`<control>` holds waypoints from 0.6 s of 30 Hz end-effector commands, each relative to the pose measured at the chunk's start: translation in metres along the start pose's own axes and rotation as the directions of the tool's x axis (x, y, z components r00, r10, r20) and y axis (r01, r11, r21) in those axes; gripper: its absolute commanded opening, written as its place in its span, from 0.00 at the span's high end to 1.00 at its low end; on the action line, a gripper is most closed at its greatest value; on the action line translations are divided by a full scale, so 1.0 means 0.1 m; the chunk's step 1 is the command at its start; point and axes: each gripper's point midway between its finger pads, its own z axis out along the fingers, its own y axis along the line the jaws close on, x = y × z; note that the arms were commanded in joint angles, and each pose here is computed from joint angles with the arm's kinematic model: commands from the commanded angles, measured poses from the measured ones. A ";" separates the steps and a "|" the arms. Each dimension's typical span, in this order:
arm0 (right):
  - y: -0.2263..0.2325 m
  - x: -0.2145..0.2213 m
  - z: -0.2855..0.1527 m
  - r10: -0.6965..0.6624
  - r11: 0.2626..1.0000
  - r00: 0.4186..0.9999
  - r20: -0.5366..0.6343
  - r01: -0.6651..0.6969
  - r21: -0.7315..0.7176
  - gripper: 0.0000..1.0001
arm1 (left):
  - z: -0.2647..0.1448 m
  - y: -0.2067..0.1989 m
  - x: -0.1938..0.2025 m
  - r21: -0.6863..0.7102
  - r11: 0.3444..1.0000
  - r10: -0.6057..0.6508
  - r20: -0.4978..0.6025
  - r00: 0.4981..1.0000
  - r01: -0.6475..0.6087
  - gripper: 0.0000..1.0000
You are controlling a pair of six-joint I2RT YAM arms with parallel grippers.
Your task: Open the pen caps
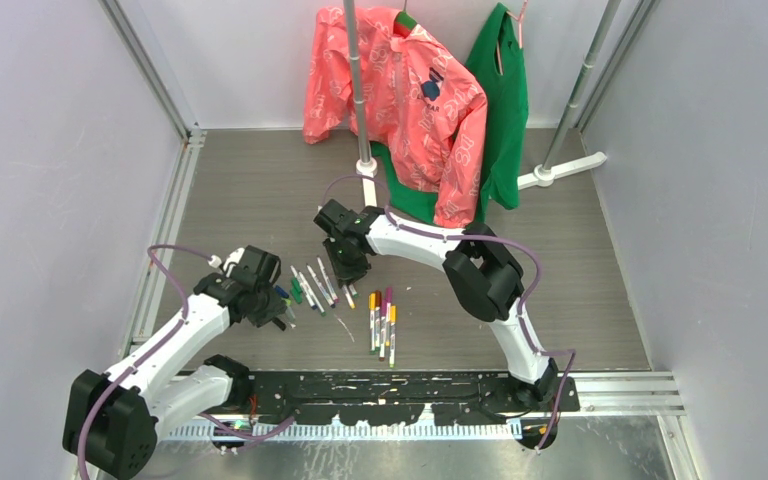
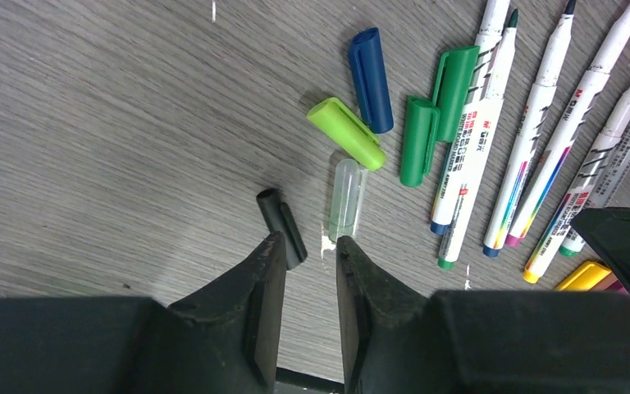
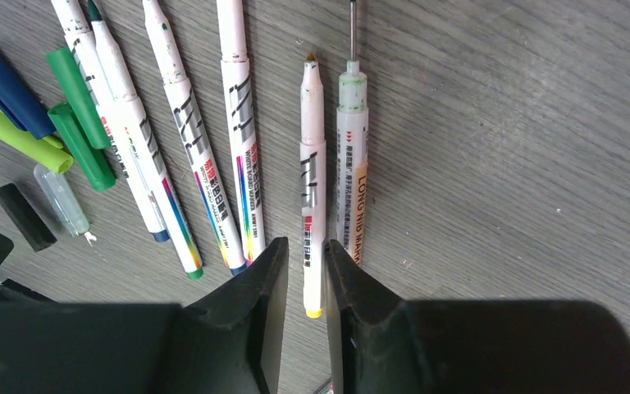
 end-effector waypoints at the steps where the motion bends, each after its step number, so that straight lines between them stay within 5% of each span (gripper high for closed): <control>1: 0.04 -0.12 -0.17 -0.006 1.000 0.999 0.053 0.006 -0.010 0.70 | -0.03 0.01 -0.02 0.006 1.000 -0.024 0.012 1.000 0.024 0.70; 12: 0.08 -0.26 -0.61 0.004 1.000 0.991 0.131 -0.003 -0.009 0.67 | -0.18 -0.10 -0.14 0.044 0.998 -0.035 0.042 0.998 0.033 0.69; 18: -0.12 -0.22 -0.99 0.051 0.996 0.978 0.203 -0.066 0.067 0.66 | -0.37 -0.23 -0.27 0.108 0.994 -0.032 0.078 0.996 0.023 0.47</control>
